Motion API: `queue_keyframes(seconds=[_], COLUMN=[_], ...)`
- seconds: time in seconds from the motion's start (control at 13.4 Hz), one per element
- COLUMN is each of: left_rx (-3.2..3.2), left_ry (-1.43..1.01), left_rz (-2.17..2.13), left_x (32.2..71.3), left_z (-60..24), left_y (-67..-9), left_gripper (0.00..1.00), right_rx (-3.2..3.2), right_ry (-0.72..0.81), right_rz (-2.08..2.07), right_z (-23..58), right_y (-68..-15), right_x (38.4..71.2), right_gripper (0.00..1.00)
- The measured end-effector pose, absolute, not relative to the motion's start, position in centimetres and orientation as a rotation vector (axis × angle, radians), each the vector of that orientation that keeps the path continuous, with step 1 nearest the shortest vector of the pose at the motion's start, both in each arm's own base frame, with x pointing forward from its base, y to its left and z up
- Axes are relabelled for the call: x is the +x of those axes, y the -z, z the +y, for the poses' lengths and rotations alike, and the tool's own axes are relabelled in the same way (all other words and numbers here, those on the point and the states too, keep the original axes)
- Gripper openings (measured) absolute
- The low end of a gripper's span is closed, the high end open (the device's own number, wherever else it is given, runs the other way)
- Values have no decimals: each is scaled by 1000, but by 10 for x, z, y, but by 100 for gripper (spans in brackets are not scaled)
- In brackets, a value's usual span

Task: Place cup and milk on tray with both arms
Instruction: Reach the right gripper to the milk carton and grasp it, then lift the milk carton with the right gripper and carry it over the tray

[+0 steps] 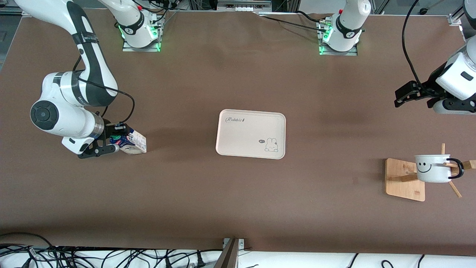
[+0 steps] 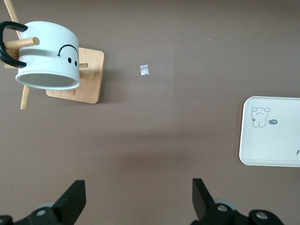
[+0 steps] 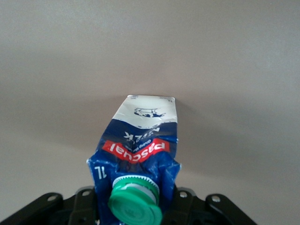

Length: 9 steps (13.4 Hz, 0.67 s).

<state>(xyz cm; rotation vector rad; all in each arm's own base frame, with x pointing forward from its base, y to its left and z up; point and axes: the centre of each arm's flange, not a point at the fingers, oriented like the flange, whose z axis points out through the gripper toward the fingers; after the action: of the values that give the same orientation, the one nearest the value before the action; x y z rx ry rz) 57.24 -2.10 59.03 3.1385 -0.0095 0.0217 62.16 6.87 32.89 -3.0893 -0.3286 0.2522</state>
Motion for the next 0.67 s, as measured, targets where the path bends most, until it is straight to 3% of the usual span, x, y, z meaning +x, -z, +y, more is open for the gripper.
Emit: queue_keyframes(seconds=[0.15,0.37,0.67], left_rx=[3139,3139,3139], left_ry=[-22,-22,-22], left_rz=[-9,-9,-8], left_x=[572,572,572], left_z=[-21,-21,-21], left_y=[-590,-590,-590], left_gripper=[100,100,100], right_rx=[-3090,-3061,-3030], right_ry=[-235,-225,-201], right_rz=[-332,-327,-200], right_z=[70,101,226], right_y=[-333,-355,-399], right_x=[624,626,607], right_gripper=[29,29,29])
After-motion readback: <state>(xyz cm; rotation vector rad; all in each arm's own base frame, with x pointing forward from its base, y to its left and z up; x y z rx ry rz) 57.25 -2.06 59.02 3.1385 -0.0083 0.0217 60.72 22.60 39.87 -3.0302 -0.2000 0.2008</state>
